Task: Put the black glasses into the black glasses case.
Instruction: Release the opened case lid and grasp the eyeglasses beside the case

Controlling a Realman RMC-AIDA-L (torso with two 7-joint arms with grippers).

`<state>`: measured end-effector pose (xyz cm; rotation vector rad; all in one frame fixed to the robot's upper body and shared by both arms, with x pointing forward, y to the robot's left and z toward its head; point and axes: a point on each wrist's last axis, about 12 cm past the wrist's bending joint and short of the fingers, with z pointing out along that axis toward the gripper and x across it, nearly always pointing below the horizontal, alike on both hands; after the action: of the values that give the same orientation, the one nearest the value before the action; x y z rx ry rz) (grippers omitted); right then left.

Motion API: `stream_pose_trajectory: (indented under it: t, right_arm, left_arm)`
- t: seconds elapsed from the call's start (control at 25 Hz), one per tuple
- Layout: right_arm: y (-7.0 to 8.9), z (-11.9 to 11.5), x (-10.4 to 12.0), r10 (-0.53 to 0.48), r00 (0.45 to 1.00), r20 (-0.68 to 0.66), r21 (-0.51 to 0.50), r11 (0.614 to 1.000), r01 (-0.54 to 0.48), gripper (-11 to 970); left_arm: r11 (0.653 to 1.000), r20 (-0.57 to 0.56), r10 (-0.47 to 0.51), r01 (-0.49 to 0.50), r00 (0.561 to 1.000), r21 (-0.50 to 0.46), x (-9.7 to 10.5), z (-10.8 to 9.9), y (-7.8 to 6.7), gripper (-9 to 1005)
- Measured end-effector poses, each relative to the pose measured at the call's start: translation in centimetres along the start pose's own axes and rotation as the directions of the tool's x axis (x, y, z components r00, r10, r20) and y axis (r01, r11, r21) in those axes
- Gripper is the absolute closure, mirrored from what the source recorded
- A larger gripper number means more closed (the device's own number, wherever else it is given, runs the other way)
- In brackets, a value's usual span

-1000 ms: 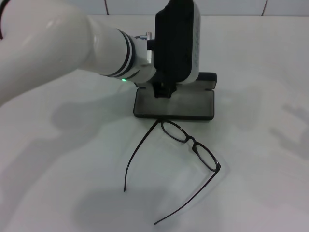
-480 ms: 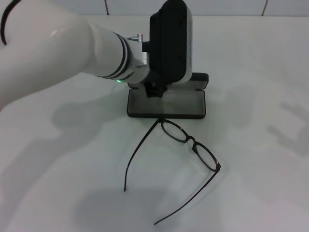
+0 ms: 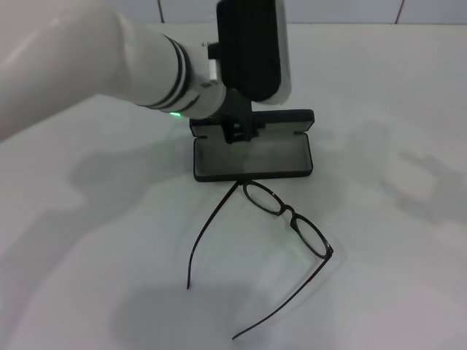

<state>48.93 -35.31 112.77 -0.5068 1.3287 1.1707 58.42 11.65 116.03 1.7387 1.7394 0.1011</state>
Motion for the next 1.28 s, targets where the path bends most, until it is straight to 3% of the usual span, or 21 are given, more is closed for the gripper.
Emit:
stream_pose_trajectory:
  t: [0.16, 0.32, 0.36, 0.4, 0.44, 0.6, 0.76, 1.0, 1.12, 1.28]
  right_arm:
    - [-1.9, 3.9, 1.0, 0.080, 0.962, -0.262, -0.026, 0.996, -0.090, 124]
    - [-3.1, 8.4, 1.6, 0.116, 0.862, -0.494, -0.013, 0.990, -0.141, 183]
    - [-3.1, 8.4, 1.6, 0.116, 0.862, -0.494, -0.013, 0.990, -0.141, 197]
    - [-3.3, 11.7, 1.5, 0.123, 0.757, -0.642, 0.011, 0.988, -0.151, 212]
    - [-3.4, 12.8, 1.4, 0.126, 0.712, -0.691, 0.025, 0.988, -0.150, 248]
    - [-3.0, 17.2, 0.5, 0.129, 0.574, -0.809, 0.052, 0.988, -0.148, 393]
    - [-2.3, 21.8, -0.3, 0.090, 0.456, -0.885, 0.034, 0.991, -0.129, 448]
    - [-0.7, 27.6, 0.7, 0.014, 0.274, -0.962, -0.005, 0.998, -0.069, 462]
    - [-0.2, 29.3, 1.6, 0.003, 0.200, -0.980, -0.007, 0.999, -0.051, 463]
    - [0.2, 30.3, 2.2, -0.008, 0.154, -0.988, -0.012, 1.000, -0.029, 463]
  left_arm:
    - [0.999, 0.058, -0.021, 0.023, 0.998, -0.026, -0.3, -1.8, 0.4, 652]
    - [0.996, 0.119, -0.055, 0.062, 0.991, -0.058, -0.4, -3.8, 0.7, 516]
    - [0.986, 0.203, -0.116, 0.137, 0.972, -0.090, -0.2, -5.8, 1.1, 482]
    - [0.981, 0.253, -0.144, 0.173, 0.957, -0.093, -0.1, -6.6, 1.3, 481]
    - [0.976, 0.283, -0.166, 0.199, 0.945, -0.093, 0.1, -7.1, 1.4, 480]
    - [0.935, 0.506, -0.283, 0.351, 0.815, -0.043, 2.0, -10.3, 1.8, 476]
    - [0.897, 0.664, -0.350, 0.440, 0.660, 0.036, 5.6, -12.6, 0.5, 477]
    - [0.860, 0.718, -0.423, 0.496, 0.553, 0.124, 9.6, -12.8, -2.8, 508]
    - [0.836, 0.754, -0.456, 0.518, 0.474, 0.180, 11.3, -12.6, -4.1, 527]
    - [0.809, 0.798, -0.477, 0.539, 0.370, 0.234, 13.2, -12.5, -5.0, 546]
